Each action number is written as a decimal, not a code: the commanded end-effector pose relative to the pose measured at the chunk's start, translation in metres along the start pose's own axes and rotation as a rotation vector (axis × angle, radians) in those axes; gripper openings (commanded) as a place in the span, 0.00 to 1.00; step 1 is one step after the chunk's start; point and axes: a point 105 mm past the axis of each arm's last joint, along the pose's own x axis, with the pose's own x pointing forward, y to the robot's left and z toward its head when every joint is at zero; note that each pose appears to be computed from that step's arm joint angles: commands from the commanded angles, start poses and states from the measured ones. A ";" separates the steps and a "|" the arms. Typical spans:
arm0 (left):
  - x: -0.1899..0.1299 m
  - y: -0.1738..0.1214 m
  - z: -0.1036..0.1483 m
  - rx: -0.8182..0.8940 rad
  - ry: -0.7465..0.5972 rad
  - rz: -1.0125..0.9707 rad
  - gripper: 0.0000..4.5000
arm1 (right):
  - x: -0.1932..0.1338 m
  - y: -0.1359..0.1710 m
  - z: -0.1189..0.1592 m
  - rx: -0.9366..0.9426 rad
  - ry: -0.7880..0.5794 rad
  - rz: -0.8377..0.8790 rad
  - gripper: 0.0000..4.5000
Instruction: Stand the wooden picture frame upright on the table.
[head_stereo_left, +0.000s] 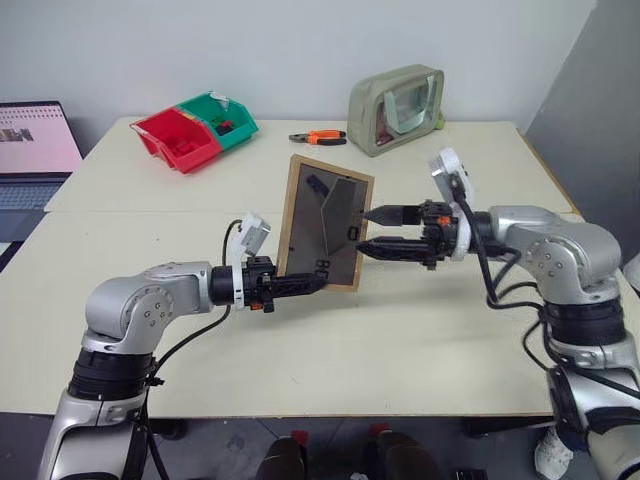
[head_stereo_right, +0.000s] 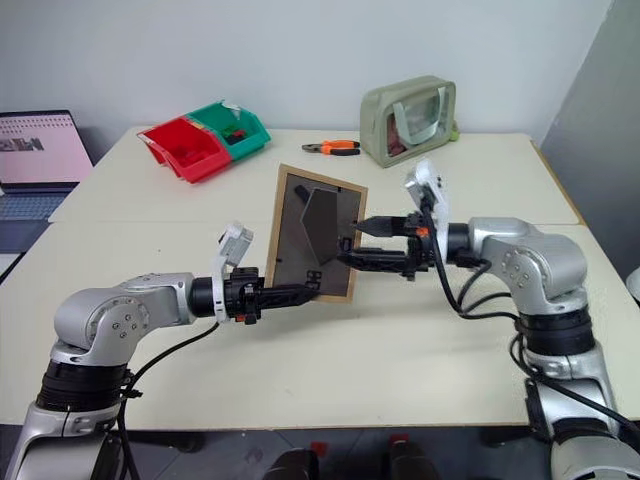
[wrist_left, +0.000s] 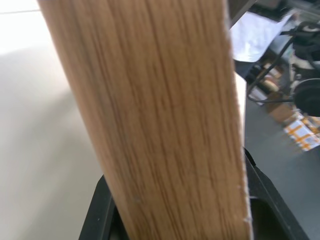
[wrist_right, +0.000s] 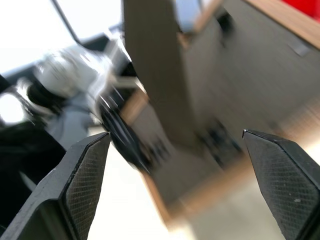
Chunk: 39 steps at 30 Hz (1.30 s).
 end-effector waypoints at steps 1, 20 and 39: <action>-0.010 -0.016 0.017 -0.056 -0.075 -0.067 0.31 | -0.014 -0.015 -0.006 -0.375 0.058 -0.138 0.99; -0.005 -0.047 0.003 -0.428 -0.010 -0.266 0.31 | 0.038 0.004 0.002 -1.750 -0.324 -0.201 0.99; -0.003 -0.063 -0.001 -0.464 -0.038 -0.269 0.31 | 0.044 0.011 0.019 -1.784 -0.462 -0.227 0.40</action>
